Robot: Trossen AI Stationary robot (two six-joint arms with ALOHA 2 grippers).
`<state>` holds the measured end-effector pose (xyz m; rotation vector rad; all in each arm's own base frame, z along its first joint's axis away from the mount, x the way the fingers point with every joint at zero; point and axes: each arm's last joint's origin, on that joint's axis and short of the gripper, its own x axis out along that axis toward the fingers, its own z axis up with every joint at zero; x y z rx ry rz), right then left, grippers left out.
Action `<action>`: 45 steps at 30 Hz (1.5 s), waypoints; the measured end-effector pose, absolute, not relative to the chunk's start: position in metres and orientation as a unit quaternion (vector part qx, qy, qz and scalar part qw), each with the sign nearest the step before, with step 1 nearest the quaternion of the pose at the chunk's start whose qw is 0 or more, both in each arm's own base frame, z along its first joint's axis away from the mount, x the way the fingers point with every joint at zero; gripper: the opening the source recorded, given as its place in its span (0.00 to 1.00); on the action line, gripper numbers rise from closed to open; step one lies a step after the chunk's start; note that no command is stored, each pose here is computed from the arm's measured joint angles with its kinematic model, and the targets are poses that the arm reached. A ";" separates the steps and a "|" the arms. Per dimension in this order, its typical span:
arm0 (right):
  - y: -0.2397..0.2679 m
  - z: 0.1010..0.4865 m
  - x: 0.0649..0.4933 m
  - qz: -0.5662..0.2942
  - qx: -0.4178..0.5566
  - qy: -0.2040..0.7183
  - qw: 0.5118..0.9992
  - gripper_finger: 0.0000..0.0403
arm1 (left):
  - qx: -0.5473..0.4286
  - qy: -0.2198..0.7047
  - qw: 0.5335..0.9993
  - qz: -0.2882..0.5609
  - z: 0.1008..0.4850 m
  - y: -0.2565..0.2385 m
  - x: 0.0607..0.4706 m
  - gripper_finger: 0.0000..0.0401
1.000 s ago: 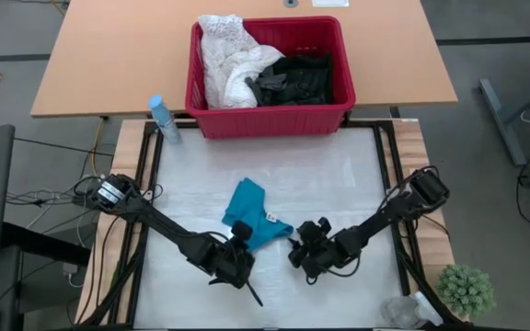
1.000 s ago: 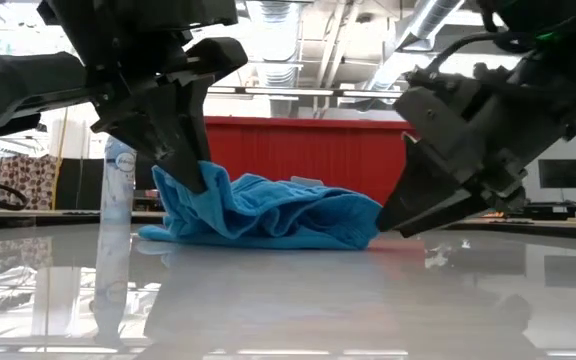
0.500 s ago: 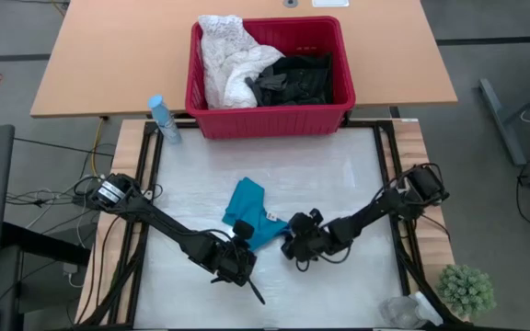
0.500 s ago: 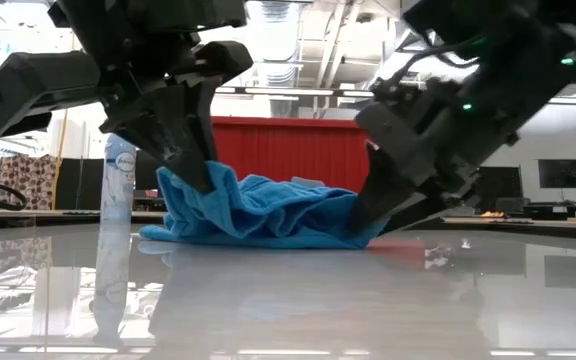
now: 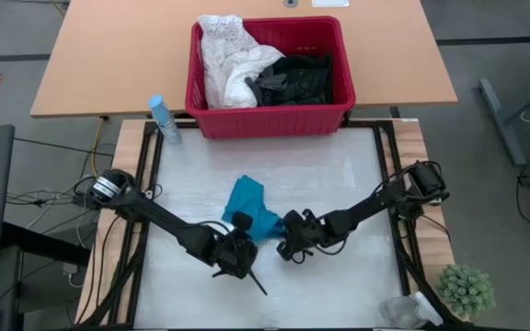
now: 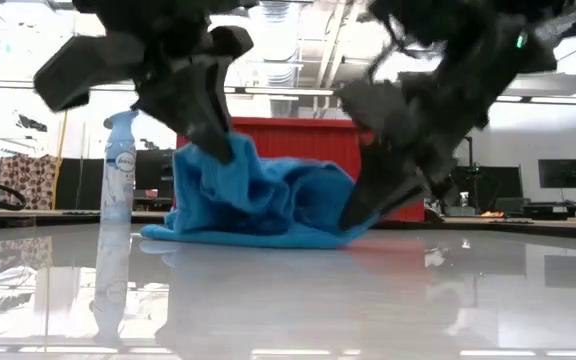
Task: Fold laundry
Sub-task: Fold the blue shorts
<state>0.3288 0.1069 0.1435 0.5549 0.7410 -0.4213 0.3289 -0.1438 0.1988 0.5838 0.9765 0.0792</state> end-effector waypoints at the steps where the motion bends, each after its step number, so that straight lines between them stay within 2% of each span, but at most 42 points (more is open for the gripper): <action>1: 0.110 0.147 0.328 -0.200 0.263 0.359 0.873 0.08 | 0.266 0.462 0.845 0.044 0.203 -0.141 0.328 0.01; 5: 0.122 0.167 0.330 -0.197 0.271 0.367 0.868 0.08 | 0.229 0.455 0.857 0.068 0.221 -0.130 0.322 0.00; 11: 0.143 0.218 0.333 -0.162 0.288 0.347 0.878 0.08 | 0.142 0.428 0.889 0.084 0.249 -0.123 0.311 0.00; 18: 0.161 0.263 0.333 -0.135 0.303 0.345 0.878 0.08 | -0.003 0.374 0.921 0.105 0.287 -0.115 0.292 0.00; 22: 0.175 0.285 0.333 -0.096 0.320 0.334 0.881 0.08 | -0.113 0.353 0.923 0.104 0.304 -0.113 0.281 0.00; 26: 0.187 0.307 0.332 -0.067 0.336 0.312 0.886 0.08 | -0.171 0.330 0.923 0.099 0.314 -0.117 0.274 0.00; 32: 0.201 0.314 0.327 -0.037 0.373 0.317 0.871 0.08 | -0.251 0.313 0.914 0.061 0.321 -0.134 0.270 0.00; 37: 0.214 0.303 0.322 -0.029 0.397 0.349 0.849 0.08 | -0.299 0.319 0.897 0.060 0.320 -0.143 0.265 0.00; 45: 0.223 0.314 0.323 0.017 0.428 0.316 0.847 0.08 | -0.351 0.326 0.878 0.025 0.323 -0.164 0.255 0.00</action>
